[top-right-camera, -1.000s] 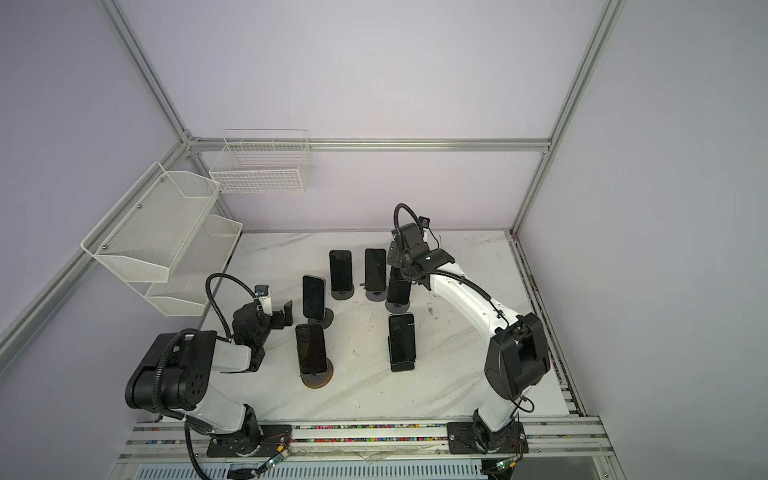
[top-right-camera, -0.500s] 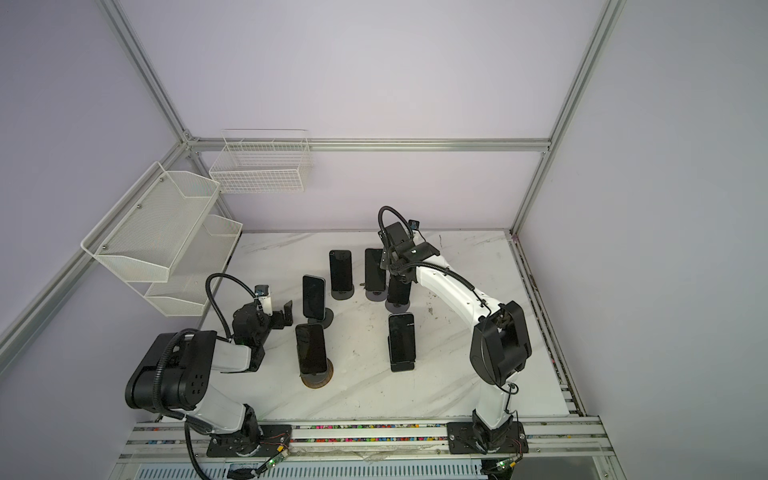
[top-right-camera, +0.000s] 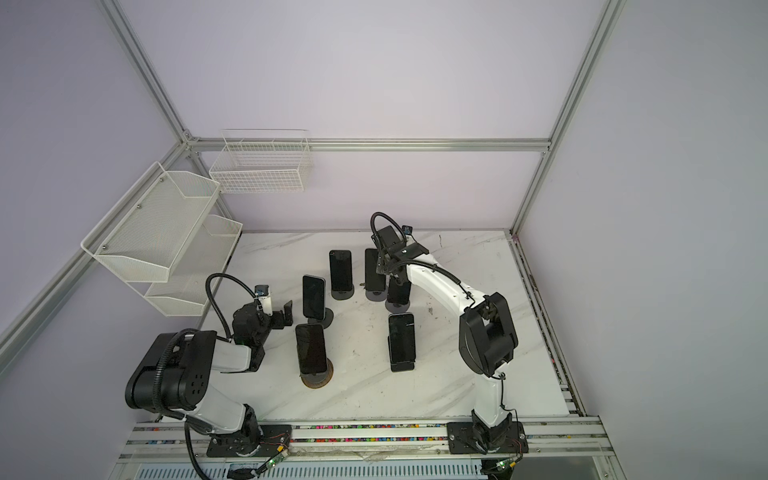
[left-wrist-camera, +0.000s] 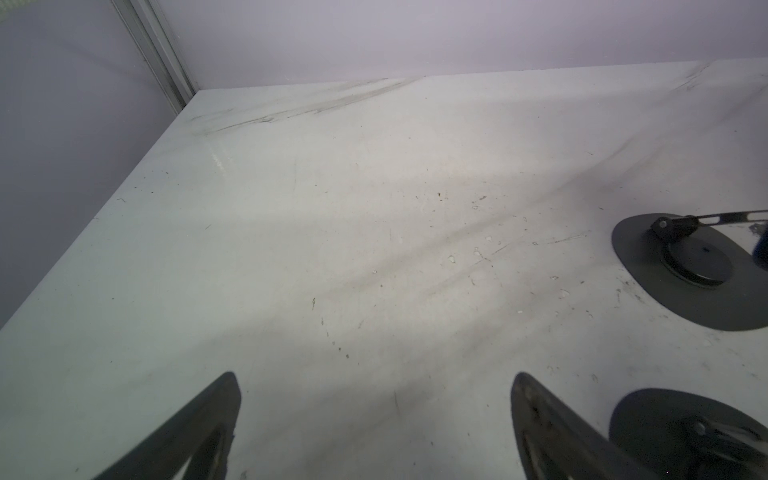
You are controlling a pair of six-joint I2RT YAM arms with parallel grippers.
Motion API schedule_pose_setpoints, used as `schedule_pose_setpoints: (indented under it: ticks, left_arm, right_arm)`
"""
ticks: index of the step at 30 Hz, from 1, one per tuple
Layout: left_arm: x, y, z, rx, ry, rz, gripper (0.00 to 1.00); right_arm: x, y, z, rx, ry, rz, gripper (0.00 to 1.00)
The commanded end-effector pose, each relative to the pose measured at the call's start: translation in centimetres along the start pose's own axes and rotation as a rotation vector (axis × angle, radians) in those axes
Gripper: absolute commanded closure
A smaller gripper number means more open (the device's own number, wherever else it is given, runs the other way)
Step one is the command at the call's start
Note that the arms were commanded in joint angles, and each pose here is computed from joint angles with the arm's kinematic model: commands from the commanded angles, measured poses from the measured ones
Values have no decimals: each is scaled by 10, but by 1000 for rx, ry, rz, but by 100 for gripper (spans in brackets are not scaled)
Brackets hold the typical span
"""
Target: Remove the phone from the phone stand
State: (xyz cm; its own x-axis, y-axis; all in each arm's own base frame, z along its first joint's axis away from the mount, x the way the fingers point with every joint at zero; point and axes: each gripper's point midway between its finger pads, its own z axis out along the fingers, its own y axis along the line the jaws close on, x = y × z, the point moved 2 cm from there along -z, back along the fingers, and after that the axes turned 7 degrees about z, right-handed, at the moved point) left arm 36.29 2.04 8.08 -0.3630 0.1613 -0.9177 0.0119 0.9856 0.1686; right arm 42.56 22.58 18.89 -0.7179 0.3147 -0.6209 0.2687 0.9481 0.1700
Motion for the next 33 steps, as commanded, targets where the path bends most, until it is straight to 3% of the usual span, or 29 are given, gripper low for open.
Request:
schedule_pose_setpoints:
  ticks: [1,10,24,33]
  left_arm:
    - [-41,6,6,-14,-119,-13,0]
    - [-41,6,6,-13,-121,-12,0]
    - [-42,6,6,-14,-122,-12,0]
    - [-42,5,6,-12,-122,-11,0]
  right_arm:
    - [8,-1,3,-1,16,-14,6]
    - [14,-7,14,34,7,-47,6]
    - [17,-2,21,-4,-4,-88,16]
    - [12,-3,24,16,-43,-130,9]
